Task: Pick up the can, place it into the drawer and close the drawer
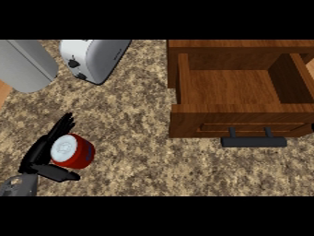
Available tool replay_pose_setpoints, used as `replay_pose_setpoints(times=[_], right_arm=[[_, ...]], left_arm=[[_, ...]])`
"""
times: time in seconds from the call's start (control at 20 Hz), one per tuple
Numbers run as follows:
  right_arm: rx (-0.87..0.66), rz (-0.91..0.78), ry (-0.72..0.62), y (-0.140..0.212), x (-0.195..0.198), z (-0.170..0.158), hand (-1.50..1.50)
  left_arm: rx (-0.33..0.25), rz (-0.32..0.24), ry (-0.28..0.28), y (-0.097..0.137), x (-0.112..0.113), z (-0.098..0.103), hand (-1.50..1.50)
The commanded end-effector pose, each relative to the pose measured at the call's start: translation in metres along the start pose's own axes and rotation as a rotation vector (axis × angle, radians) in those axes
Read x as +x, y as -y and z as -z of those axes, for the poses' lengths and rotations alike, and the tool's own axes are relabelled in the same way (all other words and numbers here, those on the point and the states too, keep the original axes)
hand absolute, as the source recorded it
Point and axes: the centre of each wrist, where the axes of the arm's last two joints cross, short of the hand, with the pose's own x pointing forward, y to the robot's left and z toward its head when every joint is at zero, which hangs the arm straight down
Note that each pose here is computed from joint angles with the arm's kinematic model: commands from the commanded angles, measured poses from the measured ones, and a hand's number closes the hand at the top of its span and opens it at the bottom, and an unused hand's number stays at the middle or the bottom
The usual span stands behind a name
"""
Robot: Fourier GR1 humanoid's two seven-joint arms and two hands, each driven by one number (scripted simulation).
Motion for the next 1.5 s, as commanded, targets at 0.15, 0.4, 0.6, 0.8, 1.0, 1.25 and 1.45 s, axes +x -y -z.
replay_pose_setpoints(times=[0.15,0.4,0.6,0.8,1.0,1.25,1.45], right_arm=[[-0.017,0.005,0.016,0.015,0.002,-0.006,-1.50],[-0.002,0.014,-0.010,-0.010,0.017,-0.010,-1.50],[0.008,0.020,0.003,0.011,0.013,0.012,-1.50],[-0.007,0.021,0.003,0.007,0.005,0.000,-1.50],[-0.014,0.031,-0.013,0.018,0.007,-0.004,-1.50],[-0.018,0.024,0.007,0.025,0.003,-0.007,-1.50],[-0.023,0.010,0.008,0.011,0.019,-0.008,-1.50]], left_arm=[[-0.044,-0.018,0.014,0.017,0.003,0.014,-1.50],[-0.077,-0.011,0.027,0.019,0.002,0.012,-1.50],[-0.067,-0.039,0.033,0.030,-0.011,0.010,-1.50],[-0.103,-0.058,0.039,0.055,0.001,0.028,1.50],[-0.126,-0.107,0.074,0.047,0.011,0.040,1.50],[-0.169,-0.114,0.084,0.057,0.037,0.039,1.50],[-0.219,-0.163,0.118,0.069,0.053,0.048,1.50]])
